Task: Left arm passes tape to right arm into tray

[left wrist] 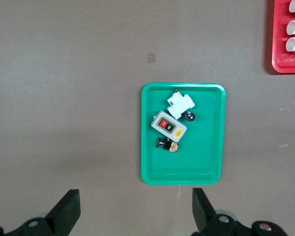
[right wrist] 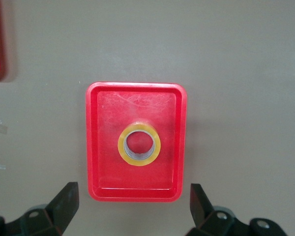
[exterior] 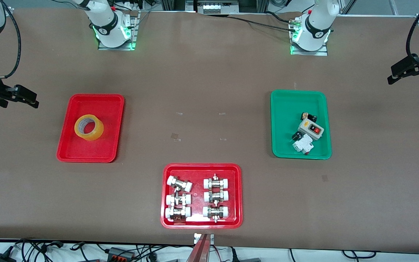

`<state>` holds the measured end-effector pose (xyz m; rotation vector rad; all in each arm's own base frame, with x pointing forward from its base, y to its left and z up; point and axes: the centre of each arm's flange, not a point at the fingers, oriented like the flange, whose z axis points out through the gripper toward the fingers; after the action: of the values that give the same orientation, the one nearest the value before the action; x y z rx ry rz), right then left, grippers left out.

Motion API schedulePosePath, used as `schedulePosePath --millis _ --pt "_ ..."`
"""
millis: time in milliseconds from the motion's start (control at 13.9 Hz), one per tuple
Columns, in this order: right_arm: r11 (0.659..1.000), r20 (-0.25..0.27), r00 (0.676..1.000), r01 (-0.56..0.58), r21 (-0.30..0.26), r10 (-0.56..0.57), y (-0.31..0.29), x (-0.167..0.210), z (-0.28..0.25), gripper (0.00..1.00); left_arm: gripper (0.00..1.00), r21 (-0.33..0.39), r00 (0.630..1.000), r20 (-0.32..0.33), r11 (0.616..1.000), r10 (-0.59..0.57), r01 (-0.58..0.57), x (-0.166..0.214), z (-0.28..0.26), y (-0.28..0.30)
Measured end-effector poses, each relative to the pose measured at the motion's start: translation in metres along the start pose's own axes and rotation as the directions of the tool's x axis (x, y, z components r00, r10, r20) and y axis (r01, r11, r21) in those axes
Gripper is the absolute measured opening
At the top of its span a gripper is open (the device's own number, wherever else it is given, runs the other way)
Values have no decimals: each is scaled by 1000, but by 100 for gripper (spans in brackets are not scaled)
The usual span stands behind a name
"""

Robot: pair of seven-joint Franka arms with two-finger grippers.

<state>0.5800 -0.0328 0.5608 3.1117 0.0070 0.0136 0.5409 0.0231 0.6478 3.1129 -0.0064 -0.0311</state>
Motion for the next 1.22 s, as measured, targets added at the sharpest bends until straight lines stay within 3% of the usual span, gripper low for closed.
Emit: schedulePosePath --millis 1225 --pt "1000 0 1000 -14 8 14 4 -9 -12 100 100 0 1000 -11 1000 -12 12 -2 -5 -6"
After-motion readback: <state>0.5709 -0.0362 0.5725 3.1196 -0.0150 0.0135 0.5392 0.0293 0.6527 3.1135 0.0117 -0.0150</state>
